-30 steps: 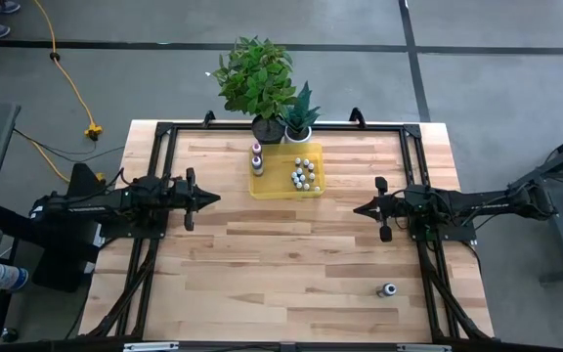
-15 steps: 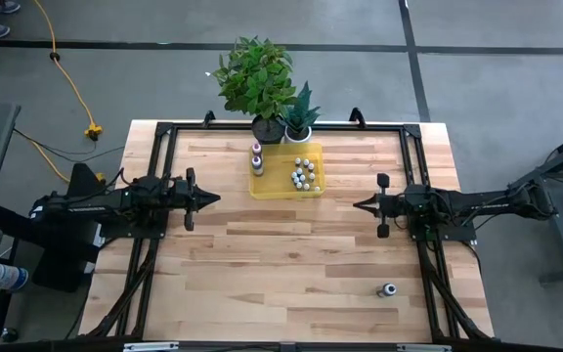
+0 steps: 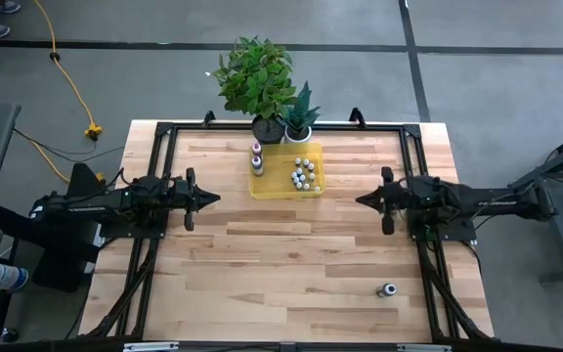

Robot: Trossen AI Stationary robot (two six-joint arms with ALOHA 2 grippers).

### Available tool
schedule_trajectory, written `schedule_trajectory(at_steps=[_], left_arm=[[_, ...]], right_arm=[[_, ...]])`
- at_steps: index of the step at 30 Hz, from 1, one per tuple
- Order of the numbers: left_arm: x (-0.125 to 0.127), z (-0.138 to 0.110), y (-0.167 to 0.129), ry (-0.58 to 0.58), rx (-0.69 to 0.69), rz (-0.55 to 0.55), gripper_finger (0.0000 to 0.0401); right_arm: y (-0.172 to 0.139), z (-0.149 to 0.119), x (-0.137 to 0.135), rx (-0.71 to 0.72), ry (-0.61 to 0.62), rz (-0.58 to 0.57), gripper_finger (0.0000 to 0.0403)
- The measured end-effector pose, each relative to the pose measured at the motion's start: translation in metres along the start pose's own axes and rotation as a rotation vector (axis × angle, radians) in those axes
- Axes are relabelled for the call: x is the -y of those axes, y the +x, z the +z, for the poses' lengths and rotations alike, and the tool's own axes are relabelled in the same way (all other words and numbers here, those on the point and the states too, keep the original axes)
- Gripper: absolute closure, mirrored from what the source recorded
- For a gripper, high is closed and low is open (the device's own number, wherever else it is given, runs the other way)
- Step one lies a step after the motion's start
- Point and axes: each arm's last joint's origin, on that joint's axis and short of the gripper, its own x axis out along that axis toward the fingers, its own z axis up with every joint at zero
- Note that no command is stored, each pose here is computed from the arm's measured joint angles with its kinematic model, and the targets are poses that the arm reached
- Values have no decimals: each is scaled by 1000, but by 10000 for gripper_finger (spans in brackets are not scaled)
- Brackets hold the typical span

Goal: Pick & Place food coloring
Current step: Put the large blue food coloring bottle into the yellow bin

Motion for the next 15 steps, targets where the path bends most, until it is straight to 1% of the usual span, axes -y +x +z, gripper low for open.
schedule_trajectory(at_steps=[2, 5, 9, 11, 15], left_arm=[[0, 0, 0, 0, 0, 0, 401], [0, 0, 0, 0, 0, 0, 401], [0, 0, 0, 0, 0, 0, 401], [0, 0, 0, 0, 0, 0, 401], [0, 0, 0, 0, 0, 0, 401]], right_arm=[[-6, 15, 1, -28, 35, -15, 402], [-13, 38, 3, -19, 102, -37, 402], [-19, 65, 7, -51, 115, -72, 402], [-23, 75, 9, -94, 121, -95, 402], [-29, 92, 14, -230, 139, -145, 402]])
